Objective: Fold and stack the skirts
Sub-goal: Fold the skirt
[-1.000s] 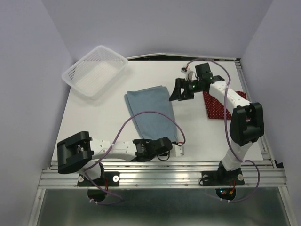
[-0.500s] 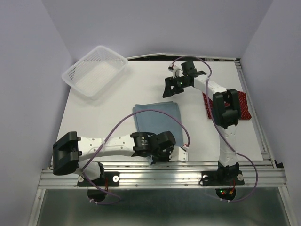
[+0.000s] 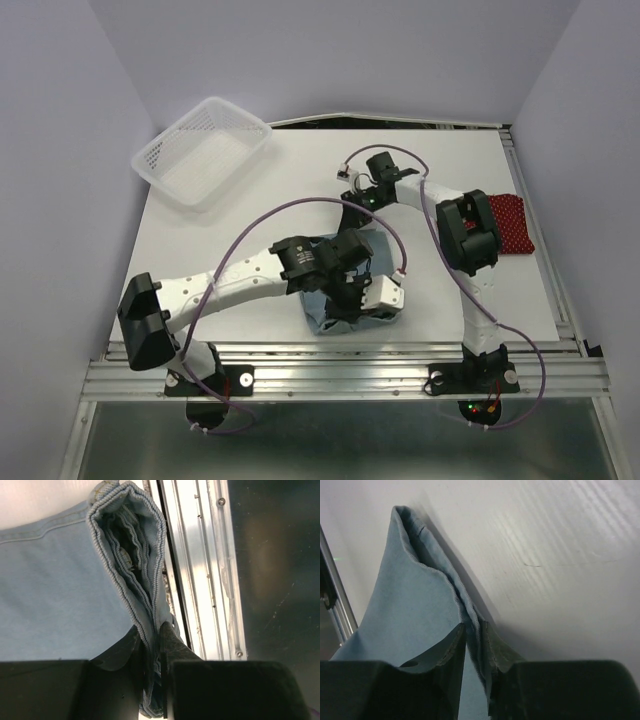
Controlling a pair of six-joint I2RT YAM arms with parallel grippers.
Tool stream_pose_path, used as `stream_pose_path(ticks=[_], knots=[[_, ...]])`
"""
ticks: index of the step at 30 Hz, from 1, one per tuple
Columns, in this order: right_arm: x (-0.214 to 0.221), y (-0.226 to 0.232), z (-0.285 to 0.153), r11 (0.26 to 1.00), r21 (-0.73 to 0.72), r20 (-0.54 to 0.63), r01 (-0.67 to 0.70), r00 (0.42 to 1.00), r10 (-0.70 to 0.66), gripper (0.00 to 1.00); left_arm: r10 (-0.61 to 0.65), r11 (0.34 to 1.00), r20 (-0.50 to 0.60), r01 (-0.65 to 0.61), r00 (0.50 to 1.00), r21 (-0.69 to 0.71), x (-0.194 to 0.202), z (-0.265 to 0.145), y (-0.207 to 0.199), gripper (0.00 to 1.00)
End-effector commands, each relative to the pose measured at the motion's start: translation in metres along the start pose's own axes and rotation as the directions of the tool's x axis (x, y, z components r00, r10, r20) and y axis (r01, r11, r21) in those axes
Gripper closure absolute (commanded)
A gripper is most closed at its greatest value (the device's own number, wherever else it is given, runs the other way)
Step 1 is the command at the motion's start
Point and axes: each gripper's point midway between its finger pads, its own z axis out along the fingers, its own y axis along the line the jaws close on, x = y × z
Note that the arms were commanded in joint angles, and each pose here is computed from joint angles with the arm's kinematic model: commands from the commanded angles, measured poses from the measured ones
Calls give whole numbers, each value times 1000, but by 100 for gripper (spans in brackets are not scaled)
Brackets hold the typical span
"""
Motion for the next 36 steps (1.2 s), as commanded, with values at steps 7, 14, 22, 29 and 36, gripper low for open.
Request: stream_pose_path(ticks=[7, 14, 22, 29, 36], knots=[[27, 38, 5, 985, -167, -42, -49, 998, 43, 76, 68, 997, -57, -70, 996, -31, 4, -31, 68, 94], [25, 49, 7, 976, -209, -45, -65, 997, 57, 76, 48, 991, -118, -62, 992, -116, 25, -37, 133, 94], [20, 52, 8, 967, -243, -40, -73, 997, 65, 76, 48, 970, -171, -87, 984, -229, 47, -34, 198, 94], [23, 52, 12, 960, -267, -51, -86, 996, 75, 76, 62, 934, -200, -127, 978, -333, 52, -40, 233, 94], [24, 49, 15, 955, -279, -58, -102, 994, 89, 76, 97, 900, -242, -189, 965, -393, 60, -33, 257, 93]])
